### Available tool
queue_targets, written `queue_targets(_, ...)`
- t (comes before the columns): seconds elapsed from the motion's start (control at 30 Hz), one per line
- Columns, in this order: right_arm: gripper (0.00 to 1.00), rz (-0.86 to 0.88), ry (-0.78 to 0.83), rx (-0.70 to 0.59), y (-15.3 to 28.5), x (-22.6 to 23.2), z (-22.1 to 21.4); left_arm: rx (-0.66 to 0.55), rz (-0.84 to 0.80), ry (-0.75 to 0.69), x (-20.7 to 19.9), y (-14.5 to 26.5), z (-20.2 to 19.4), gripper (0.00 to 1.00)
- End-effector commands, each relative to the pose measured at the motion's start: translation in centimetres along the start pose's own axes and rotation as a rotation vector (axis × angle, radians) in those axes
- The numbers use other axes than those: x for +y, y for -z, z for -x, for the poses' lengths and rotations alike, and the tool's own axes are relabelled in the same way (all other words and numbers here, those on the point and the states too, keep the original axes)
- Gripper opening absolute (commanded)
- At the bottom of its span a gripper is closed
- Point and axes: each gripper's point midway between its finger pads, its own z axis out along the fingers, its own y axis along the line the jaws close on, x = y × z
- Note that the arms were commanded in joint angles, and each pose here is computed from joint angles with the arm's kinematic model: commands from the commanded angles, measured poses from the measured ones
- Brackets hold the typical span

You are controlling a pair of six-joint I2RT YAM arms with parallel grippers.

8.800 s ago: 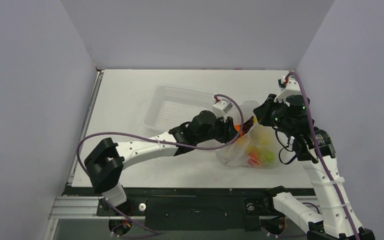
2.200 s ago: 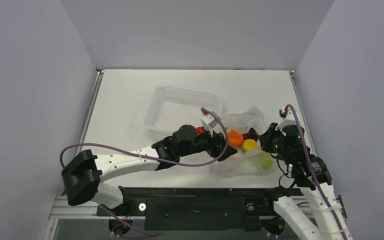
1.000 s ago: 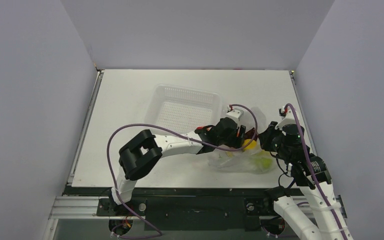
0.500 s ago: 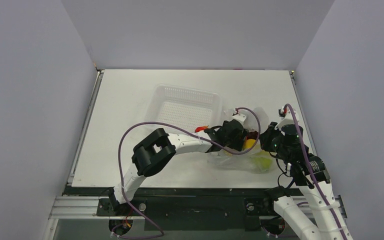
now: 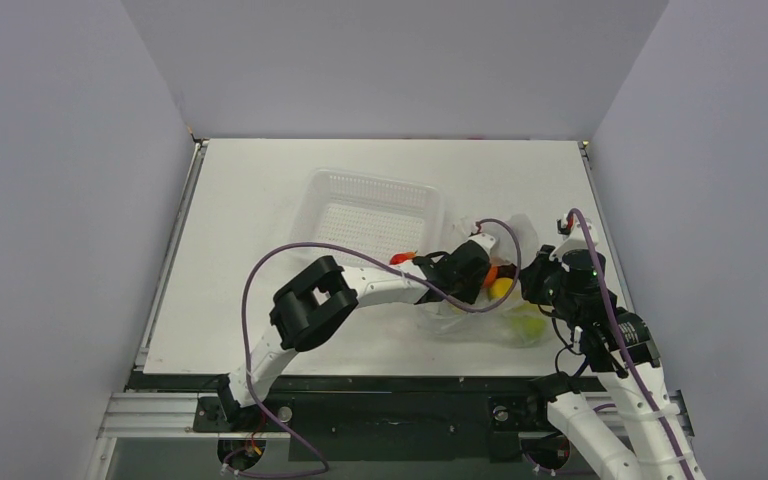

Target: Take the fake fruits out of the plastic bag

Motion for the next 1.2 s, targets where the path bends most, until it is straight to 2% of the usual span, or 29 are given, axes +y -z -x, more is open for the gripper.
queue_targets(0.0,0.0,0.041,-0.006,-0.04,0.0,0.9,0.9,-0.06,-0.13,-0.001,-3.0,4.3,3.4,0.25)
queue_targets(0.17,0.0,0.034,0.0,-0.037,-0.2,0.8,1.0,-0.088,-0.224,0.001,-4.1,7.6,4.0,0.19)
queue_targets(0.2,0.0,0.03,0.0,-0.036,-0.2,0.7,1.0,-0.13,-0.25,0.005,-4.6,8.9,5.3,0.18)
queue_targets(0.23,0.0,0.03,0.001,-0.037,-0.2,0.7,1.0,-0.115,-0.263,0.005,-4.5,9.2,4.5,0.17)
queue_targets(0.5,0.0,0.021,0.001,-0.047,-0.3,0.5,1.2,-0.242,-0.487,0.004,-6.8,14.9,7.3,0.14)
queue_targets(0.7,0.0,0.001,0.002,-0.066,-0.2,0.2,1.6,-0.283,-0.507,-0.027,-6.3,17.0,8.2,0.12)
queue_targets(0.8,0.0,0.006,-0.004,-0.072,0.0,0.2,1.6,-0.289,-0.473,-0.023,-5.7,16.8,8.6,0.22)
queue_targets(0.93,0.0,0.079,0.005,-0.069,0.4,1.7,2.2,-0.275,-0.385,0.02,-4.6,14.5,8.9,0.44)
queue_targets(1.03,0.0,0.101,0.005,-0.081,0.9,2.1,2.6,-0.257,-0.303,0.049,-3.7,12.0,8.6,0.53)
queue_targets(1.07,0.0,0.101,0.003,-0.081,0.9,2.1,2.5,-0.287,-0.252,0.062,-3.1,11.6,9.5,0.56)
queue_targets(1.17,0.0,0.106,-0.002,-0.071,0.9,2.2,2.1,-0.282,-0.129,0.075,-2.1,8.9,9.3,0.61)
